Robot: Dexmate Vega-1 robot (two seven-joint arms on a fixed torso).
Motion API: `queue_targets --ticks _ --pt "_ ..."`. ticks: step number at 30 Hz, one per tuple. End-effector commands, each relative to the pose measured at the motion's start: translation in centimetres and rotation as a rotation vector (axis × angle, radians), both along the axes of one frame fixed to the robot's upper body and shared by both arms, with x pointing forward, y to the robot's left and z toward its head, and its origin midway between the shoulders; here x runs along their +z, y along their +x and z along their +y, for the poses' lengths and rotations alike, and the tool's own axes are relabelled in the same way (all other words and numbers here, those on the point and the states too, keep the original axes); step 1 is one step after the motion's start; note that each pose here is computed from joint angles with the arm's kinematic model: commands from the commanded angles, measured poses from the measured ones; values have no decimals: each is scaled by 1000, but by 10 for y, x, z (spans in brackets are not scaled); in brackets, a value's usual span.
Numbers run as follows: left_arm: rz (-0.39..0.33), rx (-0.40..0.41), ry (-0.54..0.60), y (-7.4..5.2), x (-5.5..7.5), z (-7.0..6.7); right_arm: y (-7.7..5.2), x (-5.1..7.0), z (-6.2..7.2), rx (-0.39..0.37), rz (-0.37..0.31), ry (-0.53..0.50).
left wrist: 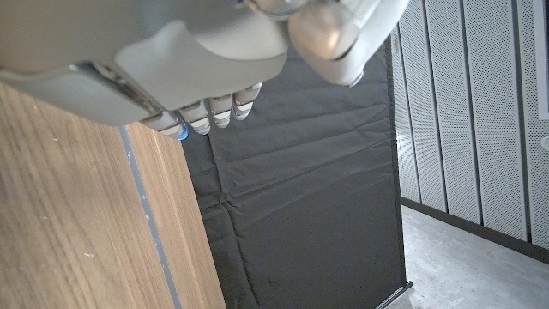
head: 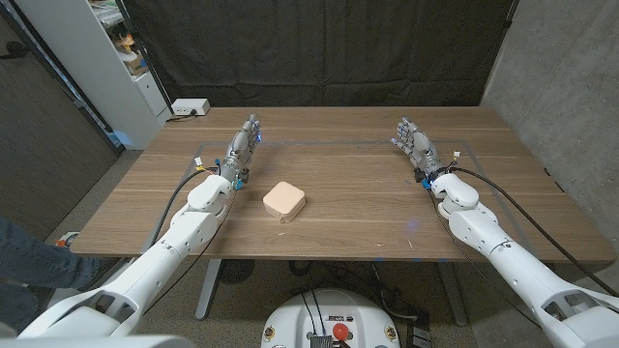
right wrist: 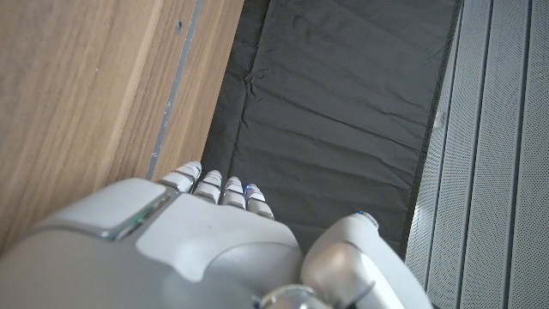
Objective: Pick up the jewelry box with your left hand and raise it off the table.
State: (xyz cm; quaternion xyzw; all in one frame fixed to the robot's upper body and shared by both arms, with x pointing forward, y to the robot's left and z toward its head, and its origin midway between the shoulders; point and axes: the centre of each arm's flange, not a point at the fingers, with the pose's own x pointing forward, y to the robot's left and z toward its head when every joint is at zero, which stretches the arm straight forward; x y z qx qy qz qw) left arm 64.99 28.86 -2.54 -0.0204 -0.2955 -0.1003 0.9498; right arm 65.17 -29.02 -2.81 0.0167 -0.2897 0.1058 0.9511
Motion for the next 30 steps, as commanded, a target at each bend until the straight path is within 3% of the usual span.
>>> queue_targets --ticks 1,14,30 --pt "-3 -1 4 -1 0 -3 -2 -1 -5 -4 3 13" --pt "-11 -18 14 -2 2 -5 -3 0 -4 -4 -1 22" --pt "-27 -16 29 -10 6 -4 -5 -1 -15 -20 -4 41"
